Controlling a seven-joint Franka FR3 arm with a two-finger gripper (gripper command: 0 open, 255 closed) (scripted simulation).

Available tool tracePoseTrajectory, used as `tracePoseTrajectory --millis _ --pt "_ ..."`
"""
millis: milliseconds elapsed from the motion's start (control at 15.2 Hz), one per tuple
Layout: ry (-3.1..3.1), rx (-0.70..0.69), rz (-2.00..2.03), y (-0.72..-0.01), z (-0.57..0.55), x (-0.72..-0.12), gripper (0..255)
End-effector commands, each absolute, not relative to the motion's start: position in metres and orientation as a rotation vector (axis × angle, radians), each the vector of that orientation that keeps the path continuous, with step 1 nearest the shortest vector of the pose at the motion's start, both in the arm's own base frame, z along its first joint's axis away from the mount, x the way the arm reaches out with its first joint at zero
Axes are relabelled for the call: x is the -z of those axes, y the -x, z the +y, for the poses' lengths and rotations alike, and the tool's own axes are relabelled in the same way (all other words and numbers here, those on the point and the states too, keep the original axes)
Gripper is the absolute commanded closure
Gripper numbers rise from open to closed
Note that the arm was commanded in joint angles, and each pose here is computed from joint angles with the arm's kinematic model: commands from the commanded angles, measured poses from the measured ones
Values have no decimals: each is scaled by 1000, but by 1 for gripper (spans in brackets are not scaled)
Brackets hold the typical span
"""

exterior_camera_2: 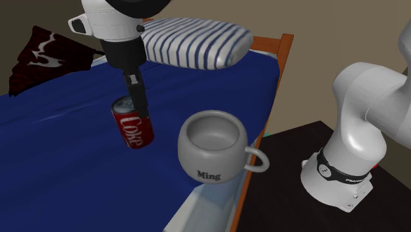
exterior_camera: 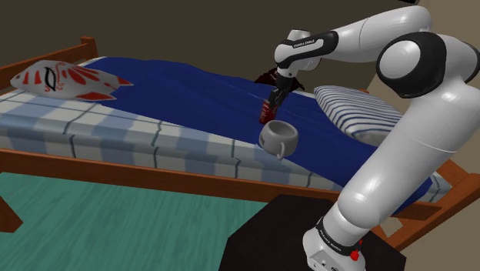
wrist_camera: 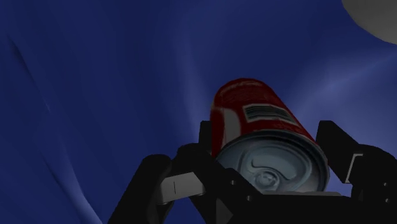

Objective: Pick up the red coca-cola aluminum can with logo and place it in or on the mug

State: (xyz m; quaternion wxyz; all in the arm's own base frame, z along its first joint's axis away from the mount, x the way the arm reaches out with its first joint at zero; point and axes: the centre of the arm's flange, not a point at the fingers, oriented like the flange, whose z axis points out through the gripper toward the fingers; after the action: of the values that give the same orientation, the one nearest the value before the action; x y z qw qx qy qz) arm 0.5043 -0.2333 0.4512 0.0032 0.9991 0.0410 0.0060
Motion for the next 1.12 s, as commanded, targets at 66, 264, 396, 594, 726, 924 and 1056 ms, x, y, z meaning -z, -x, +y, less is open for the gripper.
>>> tracePoseTrajectory --millis 66,264,396,594,726,924,1056 --pt "-3133 -17 129 -504 -233 -450 255" --pt "-3133 -17 129 -504 -233 -450 255" --pt "-3133 -17 129 -504 -233 -450 255" --pt "-3133 -17 129 -504 -233 -456 255" --pt "-3133 -17 129 -504 -233 -466 255" --pt "-3133 -17 129 -504 -233 -482 255" --pt "-3133 -17 129 -504 -233 -493 255"
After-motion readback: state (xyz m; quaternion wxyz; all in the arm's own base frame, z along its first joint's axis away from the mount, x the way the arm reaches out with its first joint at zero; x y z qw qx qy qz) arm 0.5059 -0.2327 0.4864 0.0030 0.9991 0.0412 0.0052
